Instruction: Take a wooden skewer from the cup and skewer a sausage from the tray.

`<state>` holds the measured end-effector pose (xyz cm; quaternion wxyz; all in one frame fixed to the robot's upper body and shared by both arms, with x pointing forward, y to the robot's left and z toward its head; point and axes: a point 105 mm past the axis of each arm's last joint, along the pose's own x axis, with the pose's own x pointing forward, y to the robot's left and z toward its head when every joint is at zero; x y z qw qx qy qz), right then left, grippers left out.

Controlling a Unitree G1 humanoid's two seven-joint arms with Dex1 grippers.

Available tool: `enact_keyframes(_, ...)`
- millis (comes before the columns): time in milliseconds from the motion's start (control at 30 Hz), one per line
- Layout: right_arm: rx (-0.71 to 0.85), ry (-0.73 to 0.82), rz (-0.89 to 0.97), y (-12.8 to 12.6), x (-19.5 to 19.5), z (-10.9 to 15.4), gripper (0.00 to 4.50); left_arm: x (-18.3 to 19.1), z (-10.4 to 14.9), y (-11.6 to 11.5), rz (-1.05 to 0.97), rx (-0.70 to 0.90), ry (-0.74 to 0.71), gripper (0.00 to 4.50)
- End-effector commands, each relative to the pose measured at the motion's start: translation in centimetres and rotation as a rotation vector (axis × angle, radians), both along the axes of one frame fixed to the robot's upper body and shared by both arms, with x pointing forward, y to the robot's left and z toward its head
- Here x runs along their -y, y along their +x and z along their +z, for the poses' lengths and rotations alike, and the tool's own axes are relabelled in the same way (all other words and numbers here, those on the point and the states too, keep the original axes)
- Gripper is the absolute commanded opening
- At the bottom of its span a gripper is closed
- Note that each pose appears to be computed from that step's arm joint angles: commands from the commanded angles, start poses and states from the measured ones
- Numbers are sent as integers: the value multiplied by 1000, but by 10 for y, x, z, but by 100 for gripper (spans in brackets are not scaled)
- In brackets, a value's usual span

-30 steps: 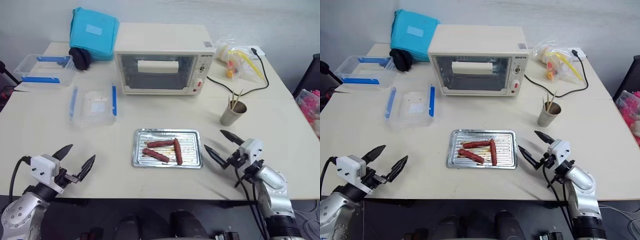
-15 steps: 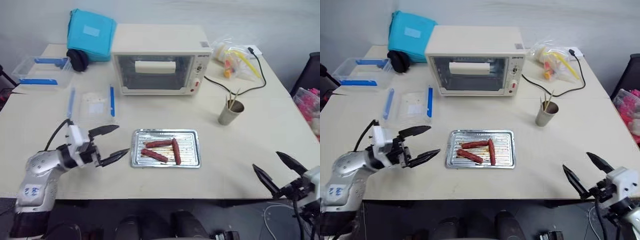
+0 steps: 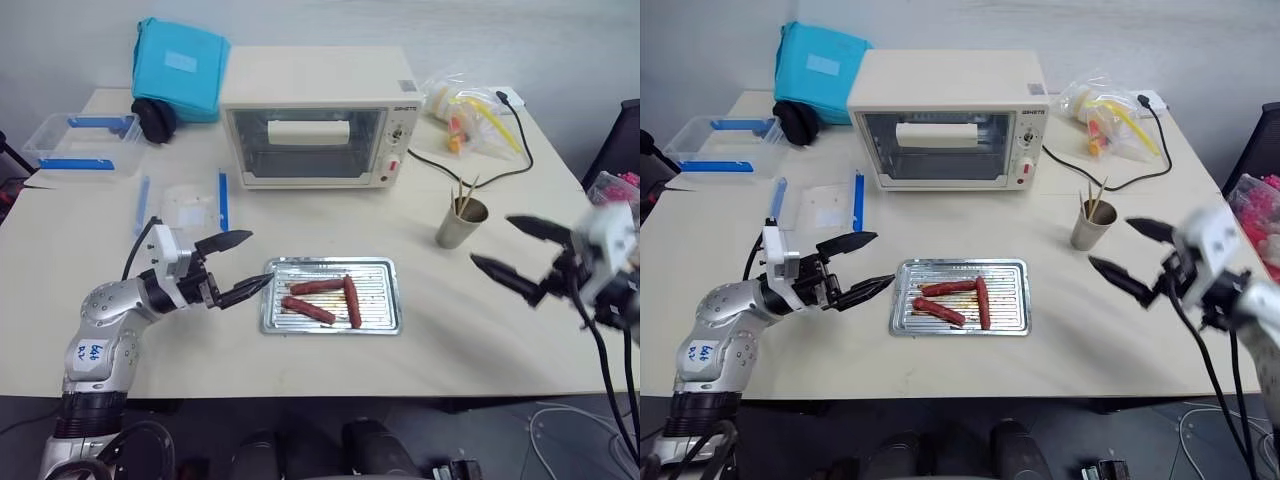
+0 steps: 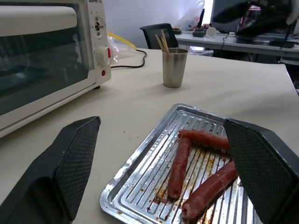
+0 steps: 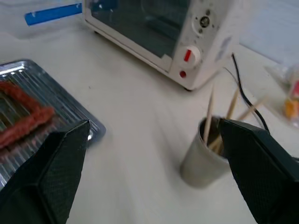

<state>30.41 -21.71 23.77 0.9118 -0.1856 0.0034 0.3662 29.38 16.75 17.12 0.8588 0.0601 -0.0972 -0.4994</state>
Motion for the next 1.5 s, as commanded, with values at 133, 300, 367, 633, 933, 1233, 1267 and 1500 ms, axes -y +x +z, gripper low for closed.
enact_keyframes(133, -107, -121, -68, 49, -4, 5, 411, 5, 6, -9, 14, 41, -8, 450)
enact_keyframes(300, -131, -250, -88, 76, 1, 6, 262, 2, 8, -13, 45, 47, -15, 450)
enact_keyframes(367, -122, -269, -88, 81, 2, 11, 199, 1, 8, -15, 56, 45, -16, 450)
enact_keyframes(633, -143, -349, -67, 94, 8, 20, 199, 3, 5, -21, 80, 35, -27, 450)
enact_keyframes(933, -184, -363, -43, 104, 4, 7, 199, 4, 6, -20, 83, 36, -38, 450)
enact_keyframes(1233, -193, -359, -11, 108, -1, 4, 163, 2, 8, -20, 101, 45, -46, 450)
enact_keyframes(1267, -190, -357, -10, 109, -1, 4, 144, 2, 8, -20, 102, 46, -46, 450)
enact_keyframes(1500, -178, -354, -1, 109, -4, 7, 1, 1, 8, -20, 111, 49, -50, 450)
